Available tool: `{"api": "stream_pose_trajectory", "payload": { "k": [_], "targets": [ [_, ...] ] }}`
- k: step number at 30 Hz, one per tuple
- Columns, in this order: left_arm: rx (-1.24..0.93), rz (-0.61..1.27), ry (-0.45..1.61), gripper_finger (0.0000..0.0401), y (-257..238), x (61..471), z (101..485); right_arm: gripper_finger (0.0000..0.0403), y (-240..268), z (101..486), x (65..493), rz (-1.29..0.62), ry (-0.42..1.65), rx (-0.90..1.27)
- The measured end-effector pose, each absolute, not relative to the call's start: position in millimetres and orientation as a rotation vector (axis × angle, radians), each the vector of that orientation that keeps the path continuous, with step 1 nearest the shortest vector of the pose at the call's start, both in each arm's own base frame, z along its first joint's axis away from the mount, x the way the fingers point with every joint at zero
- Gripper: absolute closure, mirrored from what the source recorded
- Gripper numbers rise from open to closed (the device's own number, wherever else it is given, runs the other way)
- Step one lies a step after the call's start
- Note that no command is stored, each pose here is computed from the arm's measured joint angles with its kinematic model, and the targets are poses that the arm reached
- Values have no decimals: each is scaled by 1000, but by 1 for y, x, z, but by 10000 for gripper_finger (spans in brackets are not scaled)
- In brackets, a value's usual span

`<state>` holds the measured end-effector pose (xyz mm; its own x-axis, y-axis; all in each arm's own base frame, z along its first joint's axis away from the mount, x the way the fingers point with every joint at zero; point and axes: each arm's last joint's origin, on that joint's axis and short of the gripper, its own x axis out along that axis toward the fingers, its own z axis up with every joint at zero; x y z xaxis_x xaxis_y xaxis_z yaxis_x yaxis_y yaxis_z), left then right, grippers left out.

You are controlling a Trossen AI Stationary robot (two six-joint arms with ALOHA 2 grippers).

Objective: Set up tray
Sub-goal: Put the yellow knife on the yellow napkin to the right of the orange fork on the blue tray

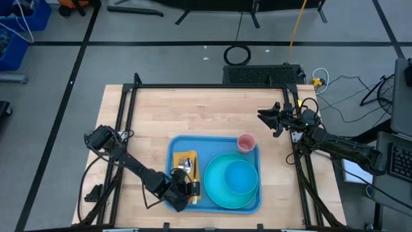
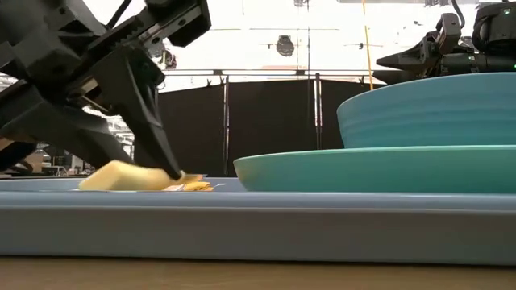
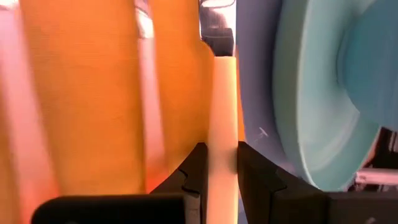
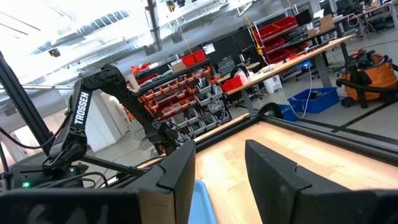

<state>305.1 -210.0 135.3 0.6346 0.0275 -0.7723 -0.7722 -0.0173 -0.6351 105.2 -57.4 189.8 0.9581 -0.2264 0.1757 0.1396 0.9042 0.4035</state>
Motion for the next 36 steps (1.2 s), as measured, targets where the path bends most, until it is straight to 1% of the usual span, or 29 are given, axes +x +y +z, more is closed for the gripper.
{"api": "stream_pose_trajectory", "payload": {
  "k": [15, 22, 25, 36],
  "targets": [
    [-1510, 762, 616, 342, -216, 298, 134, 273, -57, 190, 105, -191, -222, 399],
    [-1491, 771, 594, 342, -212, 300, 134, 273, -57, 190, 105, -190, -222, 399],
    [-1456, 774, 626, 342, -208, 301, 133, 273, -57, 190, 105, -191, -222, 399],
    [-1467, 804, 610, 342, -204, 302, 132, 273, -57, 190, 105, -191, -222, 399]
  ]
}}
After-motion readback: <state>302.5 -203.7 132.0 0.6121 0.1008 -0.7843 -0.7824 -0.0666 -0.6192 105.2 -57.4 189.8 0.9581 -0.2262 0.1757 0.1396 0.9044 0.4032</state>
